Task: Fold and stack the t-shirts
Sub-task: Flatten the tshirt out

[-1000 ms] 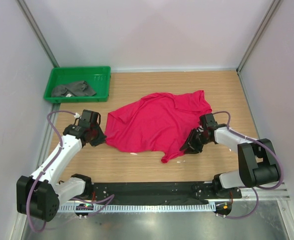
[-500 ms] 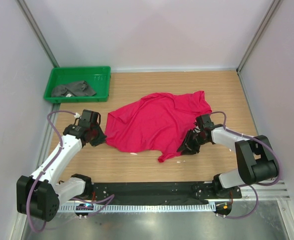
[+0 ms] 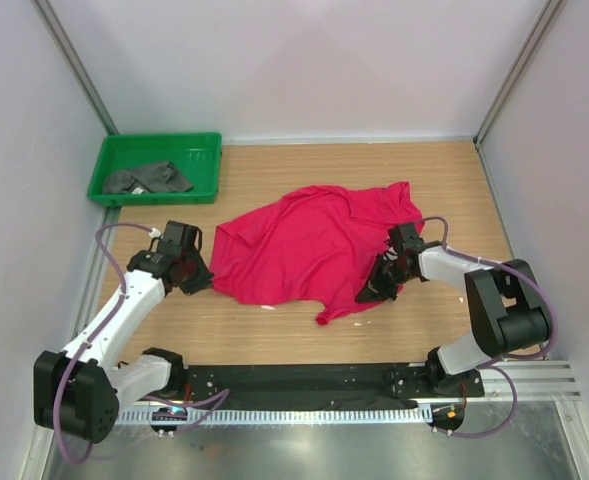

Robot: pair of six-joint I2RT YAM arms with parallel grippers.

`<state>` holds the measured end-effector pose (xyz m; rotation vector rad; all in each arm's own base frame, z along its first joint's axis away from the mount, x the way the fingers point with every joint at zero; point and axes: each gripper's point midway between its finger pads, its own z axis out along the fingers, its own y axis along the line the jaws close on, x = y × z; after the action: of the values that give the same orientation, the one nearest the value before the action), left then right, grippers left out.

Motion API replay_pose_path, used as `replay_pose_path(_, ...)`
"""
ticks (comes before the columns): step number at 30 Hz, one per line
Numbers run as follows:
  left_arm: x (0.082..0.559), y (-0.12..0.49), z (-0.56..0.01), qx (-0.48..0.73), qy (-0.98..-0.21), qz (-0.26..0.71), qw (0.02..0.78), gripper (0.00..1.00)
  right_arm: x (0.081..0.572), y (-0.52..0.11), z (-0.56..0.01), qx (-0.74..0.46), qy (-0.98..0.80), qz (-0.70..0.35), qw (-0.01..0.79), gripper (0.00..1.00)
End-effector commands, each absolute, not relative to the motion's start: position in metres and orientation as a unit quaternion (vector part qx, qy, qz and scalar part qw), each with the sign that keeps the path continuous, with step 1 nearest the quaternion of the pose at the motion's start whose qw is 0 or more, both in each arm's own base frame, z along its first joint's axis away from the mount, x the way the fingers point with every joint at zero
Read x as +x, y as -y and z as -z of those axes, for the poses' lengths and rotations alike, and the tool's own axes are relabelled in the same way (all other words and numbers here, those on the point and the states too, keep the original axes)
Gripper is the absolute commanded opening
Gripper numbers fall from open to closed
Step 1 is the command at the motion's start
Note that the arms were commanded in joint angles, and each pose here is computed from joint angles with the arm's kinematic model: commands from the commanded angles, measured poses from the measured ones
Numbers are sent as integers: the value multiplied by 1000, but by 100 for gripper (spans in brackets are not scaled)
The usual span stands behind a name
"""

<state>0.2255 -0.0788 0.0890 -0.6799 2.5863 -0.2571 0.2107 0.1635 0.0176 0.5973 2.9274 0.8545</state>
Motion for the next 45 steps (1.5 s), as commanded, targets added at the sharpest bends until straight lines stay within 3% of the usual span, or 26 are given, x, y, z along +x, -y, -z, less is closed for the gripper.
replay_pose_path(1,229,79,-94,-249,-932,103,240,0,221,-174,-32,167,-940,-296,34,8)
replay_pose_path(5,228,79,-95,-249,-933,103,240,0,217,-181,-39,148,-941,-302,24,2)
replay_pose_path(11,229,81,-92,-249,-933,107,237,0,206,-234,-76,55,-934,-354,13,3)
replay_pose_path(12,229,81,-91,-251,-933,107,236,0,208,-234,-78,56,-934,-352,19,7)
replay_pose_path(13,228,82,-91,-250,-933,107,234,0,212,-230,-79,57,-938,-341,31,25)
replay_pose_path(16,228,82,-91,-251,-932,109,236,0,218,-219,-77,42,-950,-304,51,37)
replay_pose_path(33,228,80,-89,-245,-935,104,235,0,217,-220,-51,74,-964,-255,28,45)
replay_pose_path(45,227,79,-89,-239,-936,100,237,0,217,-226,-39,66,-973,-221,14,37)
